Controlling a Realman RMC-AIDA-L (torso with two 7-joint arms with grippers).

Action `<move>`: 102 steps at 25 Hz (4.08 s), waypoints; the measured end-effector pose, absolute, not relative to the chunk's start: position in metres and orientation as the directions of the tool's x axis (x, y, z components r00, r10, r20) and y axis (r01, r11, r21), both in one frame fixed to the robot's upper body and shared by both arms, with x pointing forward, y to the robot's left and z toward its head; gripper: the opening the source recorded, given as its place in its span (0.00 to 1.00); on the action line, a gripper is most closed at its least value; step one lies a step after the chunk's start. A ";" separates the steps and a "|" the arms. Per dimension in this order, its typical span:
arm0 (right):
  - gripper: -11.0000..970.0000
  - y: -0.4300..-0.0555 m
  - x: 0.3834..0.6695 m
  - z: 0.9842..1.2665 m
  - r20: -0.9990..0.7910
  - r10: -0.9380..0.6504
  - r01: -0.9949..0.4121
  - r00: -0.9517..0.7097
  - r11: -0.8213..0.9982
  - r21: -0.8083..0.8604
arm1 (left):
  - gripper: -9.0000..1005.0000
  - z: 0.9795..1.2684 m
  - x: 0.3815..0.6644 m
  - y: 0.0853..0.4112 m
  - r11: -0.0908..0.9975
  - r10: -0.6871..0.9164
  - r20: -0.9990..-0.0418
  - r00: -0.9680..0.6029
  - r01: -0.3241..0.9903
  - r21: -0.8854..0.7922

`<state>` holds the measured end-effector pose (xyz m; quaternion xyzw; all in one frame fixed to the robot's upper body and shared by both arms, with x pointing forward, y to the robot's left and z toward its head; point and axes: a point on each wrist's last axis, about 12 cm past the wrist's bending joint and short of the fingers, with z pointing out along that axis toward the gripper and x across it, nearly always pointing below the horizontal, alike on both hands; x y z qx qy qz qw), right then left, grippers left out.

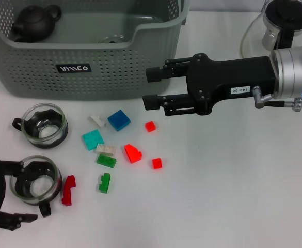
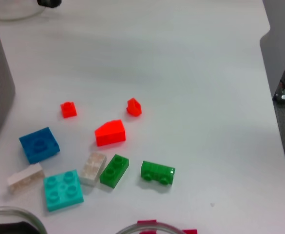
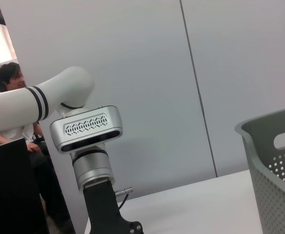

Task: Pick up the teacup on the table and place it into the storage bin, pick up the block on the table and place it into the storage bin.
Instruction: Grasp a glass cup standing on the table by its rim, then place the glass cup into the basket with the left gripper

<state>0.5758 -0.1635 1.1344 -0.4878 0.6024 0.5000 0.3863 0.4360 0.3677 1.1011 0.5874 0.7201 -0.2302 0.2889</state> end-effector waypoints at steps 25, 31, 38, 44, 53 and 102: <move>0.70 -0.161 0.578 1.133 -0.954 -0.195 -0.974 -0.227 0.050 0.222 | 0.78 1.103 0.448 0.359 0.161 0.811 -0.576 -0.108 0.986 0.041; 0.70 -0.161 0.579 1.132 -0.953 -0.196 -0.973 -0.229 0.060 0.222 | 0.78 1.106 0.453 0.353 0.121 0.824 -0.562 -0.074 0.991 0.047; 0.70 -0.162 0.578 1.130 -0.953 -0.194 -0.972 -0.233 0.063 0.225 | 0.78 1.107 0.461 0.345 0.082 0.841 -0.538 -0.050 0.996 0.036; 0.70 -0.163 0.578 1.129 -0.952 -0.194 -0.972 -0.236 0.067 0.227 | 0.78 1.108 0.464 0.341 0.065 0.845 -0.533 -0.037 0.997 0.034; 0.70 -0.165 0.577 1.127 -0.951 -0.195 -0.970 -0.241 0.076 0.230 | 0.77 1.108 0.467 0.337 0.056 0.865 -0.500 -0.044 0.998 0.009; 0.70 -0.172 0.582 1.133 -0.958 -0.181 -0.974 -0.222 0.092 0.208 | 0.06 1.098 0.477 0.330 0.130 0.879 -0.450 -0.158 0.987 -0.093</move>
